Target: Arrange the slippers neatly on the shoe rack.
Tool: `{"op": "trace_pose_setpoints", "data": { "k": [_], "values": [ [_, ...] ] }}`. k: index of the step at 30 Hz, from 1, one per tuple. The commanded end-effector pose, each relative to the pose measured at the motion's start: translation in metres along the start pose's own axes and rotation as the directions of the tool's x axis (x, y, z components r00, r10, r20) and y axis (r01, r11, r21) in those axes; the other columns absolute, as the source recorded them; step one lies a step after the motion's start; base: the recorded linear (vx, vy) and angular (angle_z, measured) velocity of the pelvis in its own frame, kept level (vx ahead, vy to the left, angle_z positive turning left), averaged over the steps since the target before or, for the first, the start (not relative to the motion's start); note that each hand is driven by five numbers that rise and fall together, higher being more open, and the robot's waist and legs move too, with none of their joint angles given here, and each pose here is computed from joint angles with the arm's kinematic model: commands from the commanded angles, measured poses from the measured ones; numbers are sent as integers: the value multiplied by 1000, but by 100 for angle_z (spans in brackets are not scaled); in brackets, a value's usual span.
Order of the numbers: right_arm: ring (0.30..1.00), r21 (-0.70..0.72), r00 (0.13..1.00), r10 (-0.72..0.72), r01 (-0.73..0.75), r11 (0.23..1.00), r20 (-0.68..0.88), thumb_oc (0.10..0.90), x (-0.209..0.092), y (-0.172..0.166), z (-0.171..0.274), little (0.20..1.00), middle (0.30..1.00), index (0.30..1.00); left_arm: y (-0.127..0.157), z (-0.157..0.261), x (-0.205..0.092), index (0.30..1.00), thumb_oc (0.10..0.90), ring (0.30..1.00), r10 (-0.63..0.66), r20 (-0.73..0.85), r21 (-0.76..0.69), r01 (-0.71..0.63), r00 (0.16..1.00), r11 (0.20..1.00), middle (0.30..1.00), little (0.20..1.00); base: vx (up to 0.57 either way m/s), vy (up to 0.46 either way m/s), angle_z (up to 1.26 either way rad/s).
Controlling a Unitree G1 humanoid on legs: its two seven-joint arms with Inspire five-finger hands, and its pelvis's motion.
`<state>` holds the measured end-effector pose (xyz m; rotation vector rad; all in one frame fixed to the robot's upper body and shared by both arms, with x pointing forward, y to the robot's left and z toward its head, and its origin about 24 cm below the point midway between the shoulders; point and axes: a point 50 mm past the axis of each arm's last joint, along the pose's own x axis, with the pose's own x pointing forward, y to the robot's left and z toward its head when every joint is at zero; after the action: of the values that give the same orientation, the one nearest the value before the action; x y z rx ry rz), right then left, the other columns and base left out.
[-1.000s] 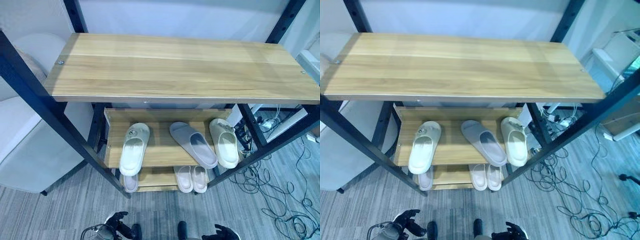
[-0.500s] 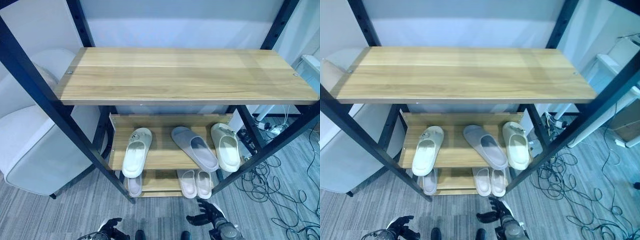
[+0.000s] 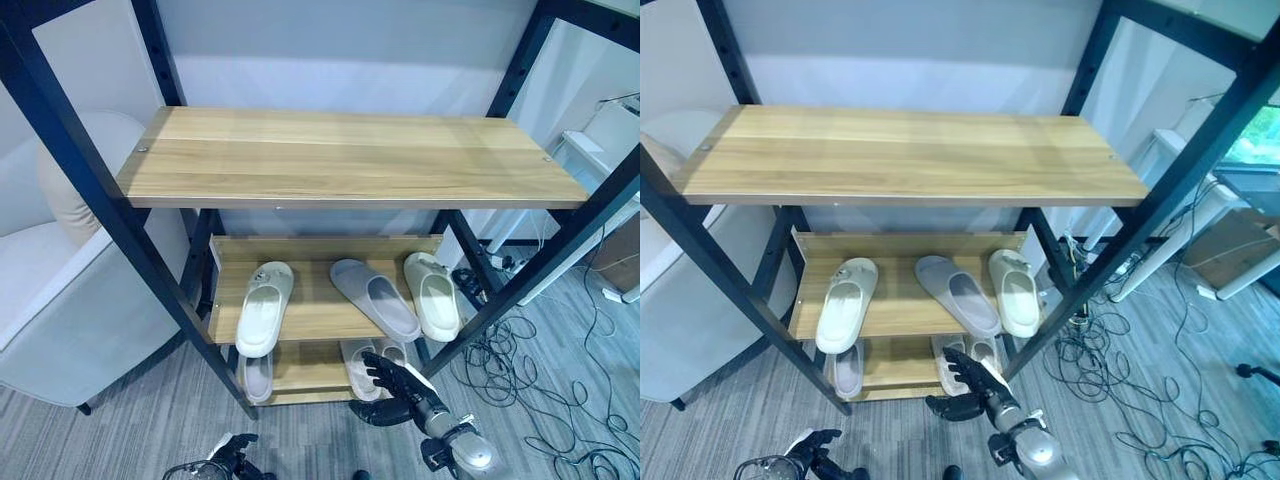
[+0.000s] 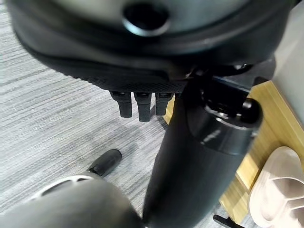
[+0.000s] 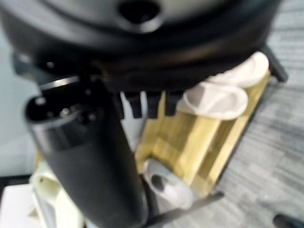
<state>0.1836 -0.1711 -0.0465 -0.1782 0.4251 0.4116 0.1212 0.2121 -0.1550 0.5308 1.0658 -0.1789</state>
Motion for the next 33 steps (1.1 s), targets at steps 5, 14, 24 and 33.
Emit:
{"op": "trace_pose_setpoints", "data": {
  "k": [5,14,24,33],
  "values": [
    [900,6,903,66,-76,997,424,800,-7,-5,90,900,900,900,-8,23,5,900,800,900,-27,70,28,25,997,999,900,900,0,0,0],
    [900,-37,785,17,7,999,619,800,-31,-14,135,900,900,900,-18,16,2,900,800,900,-42,62,2,42,997,999,900,900,2,0,0],
    [900,-317,601,-148,596,738,786,800,-55,-56,178,900,900,900,-33,16,-1,900,800,900,-73,83,7,72,994,997,900,900,6,0,0],
    [900,-464,590,-248,781,419,769,800,-57,-109,186,900,900,900,-36,5,-4,900,800,900,-111,64,47,108,992,993,900,900,25,1,2]
  ]
}}
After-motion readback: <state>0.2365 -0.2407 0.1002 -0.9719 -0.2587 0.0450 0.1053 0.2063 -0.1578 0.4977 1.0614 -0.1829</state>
